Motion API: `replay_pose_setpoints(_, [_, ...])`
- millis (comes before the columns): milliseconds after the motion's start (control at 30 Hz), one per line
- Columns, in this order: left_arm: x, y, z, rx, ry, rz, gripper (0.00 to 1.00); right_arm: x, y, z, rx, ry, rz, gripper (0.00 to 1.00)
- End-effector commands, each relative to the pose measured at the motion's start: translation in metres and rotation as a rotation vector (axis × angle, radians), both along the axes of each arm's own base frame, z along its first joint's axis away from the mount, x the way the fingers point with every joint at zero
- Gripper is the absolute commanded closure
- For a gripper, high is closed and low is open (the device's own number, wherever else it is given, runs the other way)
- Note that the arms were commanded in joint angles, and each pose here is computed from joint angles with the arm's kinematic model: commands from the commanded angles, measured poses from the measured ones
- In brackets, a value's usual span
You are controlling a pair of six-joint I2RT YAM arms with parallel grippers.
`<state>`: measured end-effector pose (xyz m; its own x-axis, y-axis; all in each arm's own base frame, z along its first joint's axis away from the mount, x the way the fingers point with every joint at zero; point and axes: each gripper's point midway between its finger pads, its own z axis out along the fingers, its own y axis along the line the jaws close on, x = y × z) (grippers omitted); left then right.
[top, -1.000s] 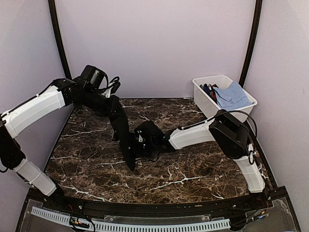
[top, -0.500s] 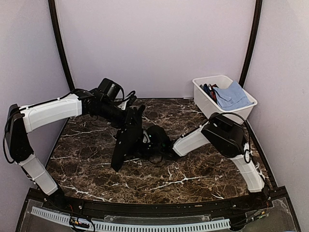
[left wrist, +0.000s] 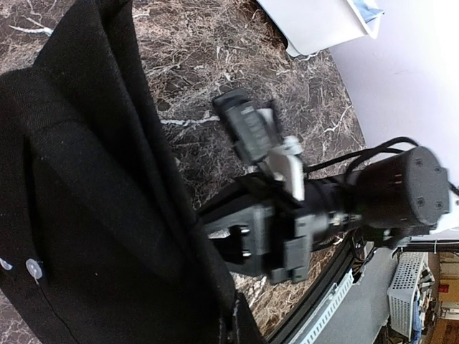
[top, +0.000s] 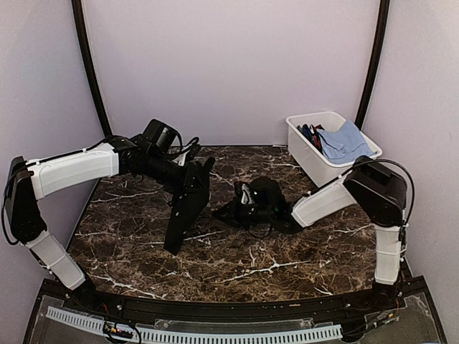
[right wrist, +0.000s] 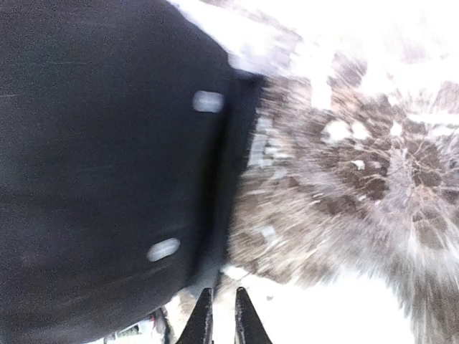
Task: Fold and stack the long sleeve shirts
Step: Turn over the square folded shirt at the center of the board, then adjust the square-folded shirt at the center of the board.
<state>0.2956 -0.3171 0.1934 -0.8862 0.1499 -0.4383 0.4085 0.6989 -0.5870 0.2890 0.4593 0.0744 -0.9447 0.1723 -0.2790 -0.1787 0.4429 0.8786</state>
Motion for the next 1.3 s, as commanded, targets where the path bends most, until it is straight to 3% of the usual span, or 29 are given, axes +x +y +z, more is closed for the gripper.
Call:
replay_pose_setpoints(0, [-0.010, -0.015, 0.006, -0.034, -0.013, -0.029, 1.00, 0.003, -0.037, 0.057, -0.036, -0.137, -0.046, 0.88])
replay_pose_setpoints(167, [-0.026, -0.069, -0.023, -0.011, 0.027, -0.062, 0.95, -0.003, -0.109, 0.074, -0.199, -0.180, -0.164, 0.81])
replay_pose_setpoints(200, [-0.037, -0.087, -0.039, 0.004, 0.056, -0.085, 0.84, -0.003, -0.125, 0.074, -0.239, -0.185, -0.192, 0.78])
replay_pose_setpoints(267, [-0.048, -0.116, -0.054, 0.022, 0.070, -0.120, 0.75, -0.006, -0.155, 0.072, -0.306, -0.189, -0.246, 0.72])
replay_pose_setpoints(333, [-0.048, -0.142, -0.043, 0.004, 0.051, -0.132, 0.66, -0.010, -0.174, 0.073, -0.328, -0.192, -0.269, 0.67])
replay_pose_setpoints(367, [-0.046, -0.145, -0.042, 0.005, 0.047, -0.122, 0.57, -0.013, -0.179, 0.073, -0.336, -0.191, -0.270, 0.64])
replay_pose_setpoints(433, [-0.041, -0.147, -0.034, -0.011, 0.030, -0.093, 0.52, -0.014, -0.189, 0.071, -0.373, -0.196, -0.289, 0.59])
replay_pose_setpoints(700, [0.000, -0.075, -0.016, 0.029, -0.025, 0.118, 0.47, -0.015, -0.181, 0.048, -0.468, -0.194, -0.200, 0.44])
replay_pose_setpoints(1033, [0.023, 0.081, -0.066, 0.152, 0.043, 0.362, 0.47, -0.019, -0.119, 0.009, -0.587, -0.173, -0.025, 0.42])
replay_pose_setpoints(1267, [0.010, 0.103, -0.095, 0.167, 0.095, 0.318, 0.40, -0.015, -0.107, -0.022, -0.728, -0.156, -0.016, 0.42])
